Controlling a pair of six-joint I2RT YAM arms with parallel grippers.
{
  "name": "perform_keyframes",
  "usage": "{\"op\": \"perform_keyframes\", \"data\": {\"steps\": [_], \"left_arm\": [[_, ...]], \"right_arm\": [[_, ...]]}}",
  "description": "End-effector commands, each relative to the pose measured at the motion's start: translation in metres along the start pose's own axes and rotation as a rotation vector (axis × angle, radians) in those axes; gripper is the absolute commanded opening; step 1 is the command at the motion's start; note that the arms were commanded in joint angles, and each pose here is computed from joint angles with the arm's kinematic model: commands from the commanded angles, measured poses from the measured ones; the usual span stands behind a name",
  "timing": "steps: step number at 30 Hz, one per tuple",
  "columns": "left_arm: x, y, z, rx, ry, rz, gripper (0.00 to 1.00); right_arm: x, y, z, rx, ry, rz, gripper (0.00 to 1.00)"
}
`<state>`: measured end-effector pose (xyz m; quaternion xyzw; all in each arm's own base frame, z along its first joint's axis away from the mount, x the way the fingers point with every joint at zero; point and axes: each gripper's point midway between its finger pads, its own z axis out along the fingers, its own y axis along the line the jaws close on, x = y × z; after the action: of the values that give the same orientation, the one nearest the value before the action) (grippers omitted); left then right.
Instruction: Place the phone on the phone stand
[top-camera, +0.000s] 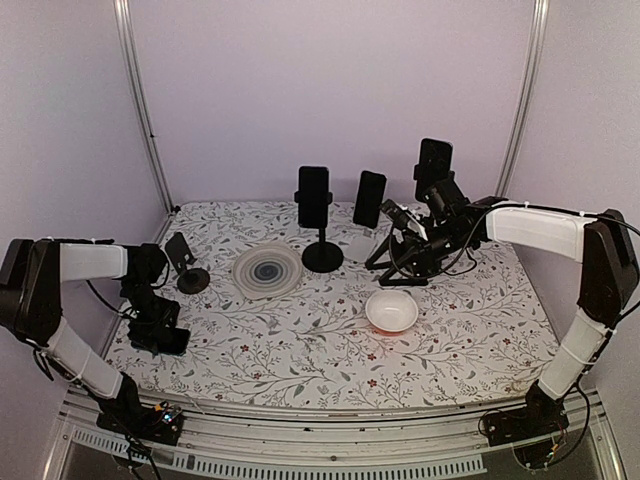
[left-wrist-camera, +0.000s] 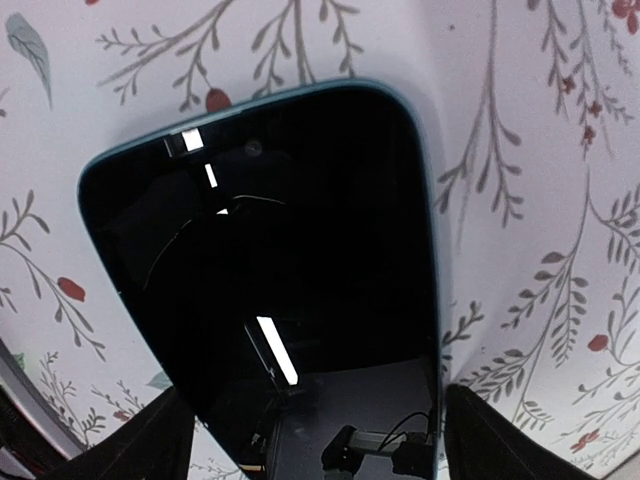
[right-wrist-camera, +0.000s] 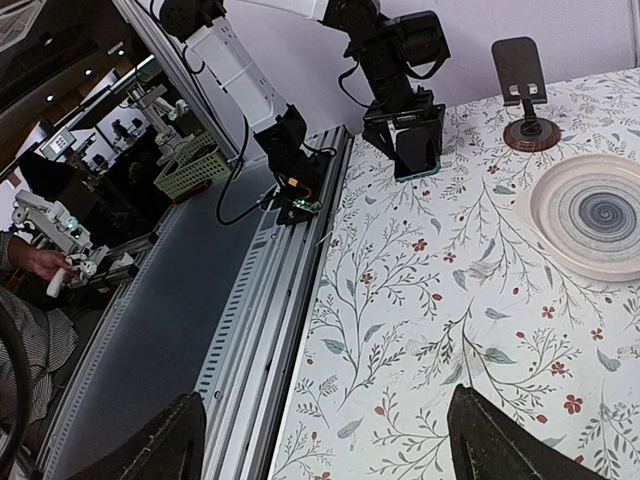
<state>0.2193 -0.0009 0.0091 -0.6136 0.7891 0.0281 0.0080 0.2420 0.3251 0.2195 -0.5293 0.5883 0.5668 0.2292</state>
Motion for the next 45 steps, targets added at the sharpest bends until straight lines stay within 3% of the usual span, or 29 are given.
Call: {"op": "perform_keyframes", "data": {"steps": [1,3,6,13,15,18,19,24,32,40,45], "left_arm": [[0.005,0.006,0.013,-0.019,0.036,-0.008,0.87],[0.007,0.009,0.017,-0.023,0.041,-0.008,0.85],[0.01,0.009,0.022,-0.016,0.056,-0.008,0.71],[0.011,0.005,0.007,0.005,0.047,0.0,0.56],[0.01,-0.002,-0.002,0.036,0.034,0.027,0.41],[0.014,-0.013,-0.016,0.091,0.023,0.088,0.05],[0.016,-0.015,-0.021,0.098,0.019,0.115,0.0],[0.023,-0.025,-0.053,0.108,-0.056,0.224,0.0],[0.043,-0.07,-0.143,0.331,-0.452,0.464,0.0],[0.106,-0.116,-0.228,0.529,-0.808,0.679,0.0],[0.161,-0.144,-0.275,0.616,-0.971,0.774,0.0]], "right_arm": [[-0.008,0.002,0.002,-0.025,-0.009,-0.019,0.86],[-0.008,0.002,0.003,-0.027,-0.008,-0.016,0.86],[-0.007,0.002,0.003,-0.028,-0.005,-0.013,0.86],[-0.007,0.001,0.004,-0.026,-0.001,-0.013,0.86],[-0.006,0.001,0.005,-0.029,0.001,-0.008,0.86],[-0.006,0.001,0.006,-0.032,0.003,-0.006,0.86],[-0.006,0.001,0.006,-0.033,0.004,-0.006,0.86],[-0.008,0.0,0.007,-0.03,0.007,-0.001,0.86],[-0.028,-0.006,0.004,0.035,0.028,-0.007,0.83],[-0.071,-0.024,0.009,0.149,-0.015,-0.03,0.78],[-0.092,-0.036,0.016,0.205,-0.058,-0.018,0.77]]}}
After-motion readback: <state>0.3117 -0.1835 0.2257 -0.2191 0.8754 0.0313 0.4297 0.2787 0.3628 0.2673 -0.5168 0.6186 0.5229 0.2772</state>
